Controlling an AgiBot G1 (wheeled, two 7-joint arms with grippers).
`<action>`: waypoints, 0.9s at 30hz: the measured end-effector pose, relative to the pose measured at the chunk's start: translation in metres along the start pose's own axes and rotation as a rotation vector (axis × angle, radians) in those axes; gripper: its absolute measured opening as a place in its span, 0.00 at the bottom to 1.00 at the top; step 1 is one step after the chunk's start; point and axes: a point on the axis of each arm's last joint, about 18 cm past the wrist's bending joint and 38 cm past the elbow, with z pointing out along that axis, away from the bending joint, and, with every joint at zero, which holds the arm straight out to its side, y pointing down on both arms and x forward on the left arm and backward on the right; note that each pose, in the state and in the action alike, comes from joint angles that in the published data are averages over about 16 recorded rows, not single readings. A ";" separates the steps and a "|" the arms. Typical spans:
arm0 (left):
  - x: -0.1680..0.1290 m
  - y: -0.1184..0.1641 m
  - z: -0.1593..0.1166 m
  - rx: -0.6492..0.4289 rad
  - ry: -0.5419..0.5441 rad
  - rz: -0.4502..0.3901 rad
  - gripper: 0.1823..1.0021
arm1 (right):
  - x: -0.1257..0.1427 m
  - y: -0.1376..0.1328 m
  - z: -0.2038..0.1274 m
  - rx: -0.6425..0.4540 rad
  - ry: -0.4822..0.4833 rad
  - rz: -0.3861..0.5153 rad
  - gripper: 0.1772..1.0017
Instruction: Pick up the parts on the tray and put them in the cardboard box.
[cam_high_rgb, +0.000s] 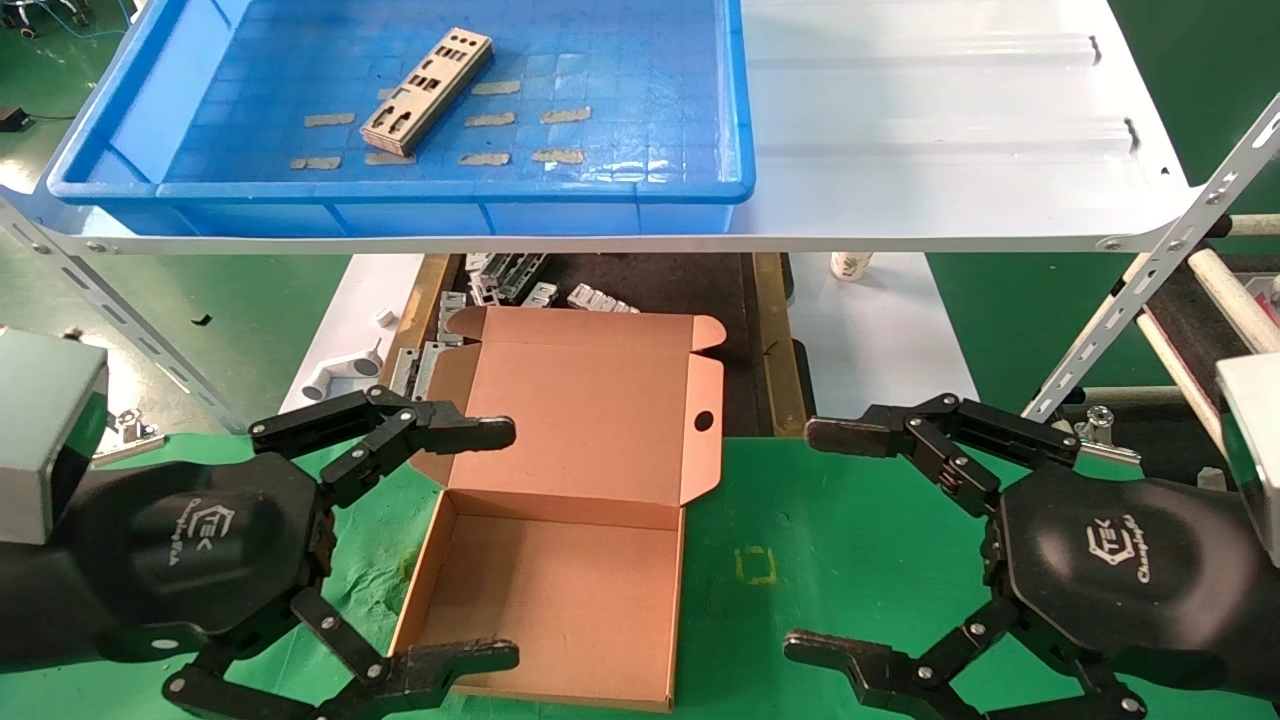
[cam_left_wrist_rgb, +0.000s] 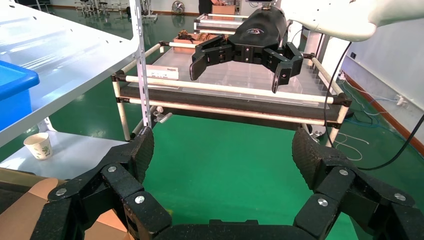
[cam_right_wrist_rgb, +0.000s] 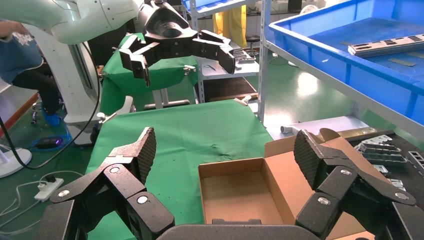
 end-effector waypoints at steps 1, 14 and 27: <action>0.000 0.000 0.000 0.000 0.000 0.000 1.00 | 0.000 0.000 0.000 0.000 0.000 0.000 1.00; 0.000 0.000 0.000 0.000 0.000 0.000 1.00 | 0.000 0.000 0.000 0.000 0.000 0.000 1.00; 0.000 0.000 0.000 0.000 0.000 0.000 1.00 | 0.000 0.000 0.000 0.000 0.000 0.000 1.00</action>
